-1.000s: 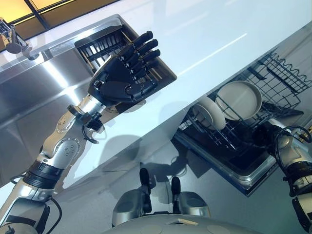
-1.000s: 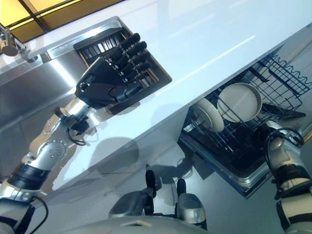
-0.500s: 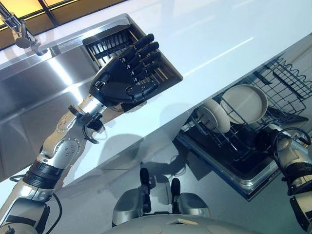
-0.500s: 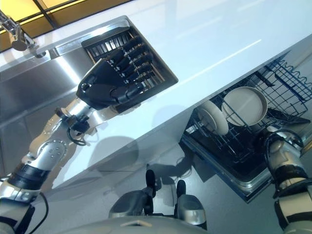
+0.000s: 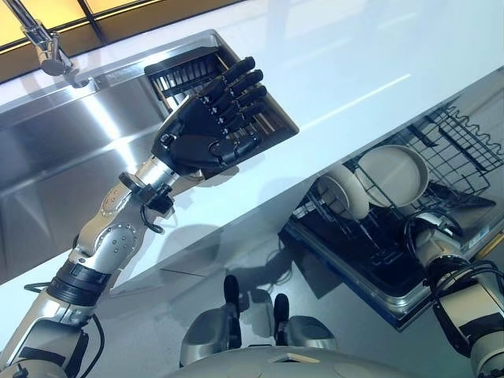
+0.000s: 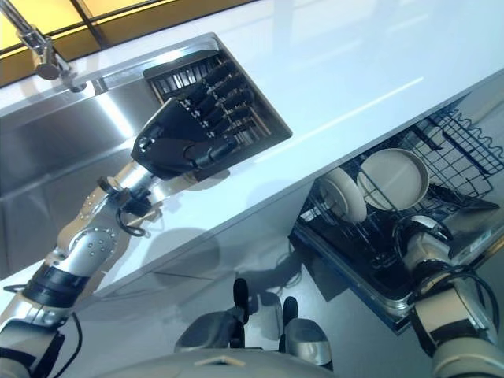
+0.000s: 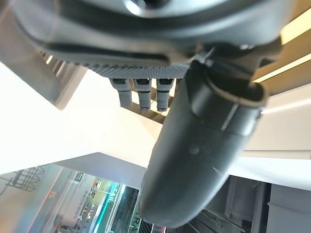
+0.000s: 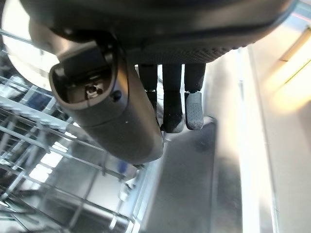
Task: Pick up plates and place into dishwasher.
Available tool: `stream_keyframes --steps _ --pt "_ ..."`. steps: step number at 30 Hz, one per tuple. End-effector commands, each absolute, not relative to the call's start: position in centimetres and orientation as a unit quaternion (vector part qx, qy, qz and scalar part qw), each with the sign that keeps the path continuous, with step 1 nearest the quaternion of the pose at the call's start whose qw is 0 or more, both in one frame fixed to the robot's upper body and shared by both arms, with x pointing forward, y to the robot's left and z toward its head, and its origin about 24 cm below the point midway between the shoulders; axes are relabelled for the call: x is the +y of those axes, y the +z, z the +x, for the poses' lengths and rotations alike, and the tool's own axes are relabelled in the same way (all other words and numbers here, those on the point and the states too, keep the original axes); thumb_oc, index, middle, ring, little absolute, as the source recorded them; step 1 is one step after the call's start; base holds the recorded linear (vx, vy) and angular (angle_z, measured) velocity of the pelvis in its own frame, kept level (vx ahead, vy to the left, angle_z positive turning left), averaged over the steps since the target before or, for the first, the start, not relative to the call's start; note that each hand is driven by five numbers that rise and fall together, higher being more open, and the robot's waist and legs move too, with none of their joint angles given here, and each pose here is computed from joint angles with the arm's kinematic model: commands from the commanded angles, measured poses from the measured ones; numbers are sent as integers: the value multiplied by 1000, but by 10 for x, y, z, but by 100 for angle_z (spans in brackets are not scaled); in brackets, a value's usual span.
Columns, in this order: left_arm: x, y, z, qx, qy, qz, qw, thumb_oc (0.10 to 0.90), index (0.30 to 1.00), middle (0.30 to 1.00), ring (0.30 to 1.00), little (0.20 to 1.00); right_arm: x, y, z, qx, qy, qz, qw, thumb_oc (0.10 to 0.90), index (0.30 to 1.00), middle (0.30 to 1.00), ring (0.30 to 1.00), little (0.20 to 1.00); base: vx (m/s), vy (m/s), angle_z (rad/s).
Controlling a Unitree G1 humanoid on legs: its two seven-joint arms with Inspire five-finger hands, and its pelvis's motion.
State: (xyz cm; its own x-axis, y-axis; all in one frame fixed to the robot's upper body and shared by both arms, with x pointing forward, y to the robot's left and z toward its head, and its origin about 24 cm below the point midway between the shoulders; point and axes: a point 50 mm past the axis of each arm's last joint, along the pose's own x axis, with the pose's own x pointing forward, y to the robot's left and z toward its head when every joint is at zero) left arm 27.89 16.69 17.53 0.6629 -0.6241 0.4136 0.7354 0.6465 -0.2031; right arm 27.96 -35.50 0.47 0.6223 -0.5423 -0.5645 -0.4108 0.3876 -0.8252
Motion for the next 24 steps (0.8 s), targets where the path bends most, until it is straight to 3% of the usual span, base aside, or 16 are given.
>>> stream_keyframes --steps 1,11,24 --pt "142 224 272 -270 -442 -192 833 800 900 900 900 900 -329 30 318 343 -48 -533 772 100 300 300 300 200 -8 -15 10" --pt "146 218 274 -277 -431 -198 835 800 900 900 900 900 -314 98 358 185 -122 -531 818 100 300 300 300 200 -1 6 5" --pt "148 216 279 -270 -426 -203 839 800 900 900 900 900 -313 138 369 112 -145 -538 823 100 300 300 300 200 12 3 6"
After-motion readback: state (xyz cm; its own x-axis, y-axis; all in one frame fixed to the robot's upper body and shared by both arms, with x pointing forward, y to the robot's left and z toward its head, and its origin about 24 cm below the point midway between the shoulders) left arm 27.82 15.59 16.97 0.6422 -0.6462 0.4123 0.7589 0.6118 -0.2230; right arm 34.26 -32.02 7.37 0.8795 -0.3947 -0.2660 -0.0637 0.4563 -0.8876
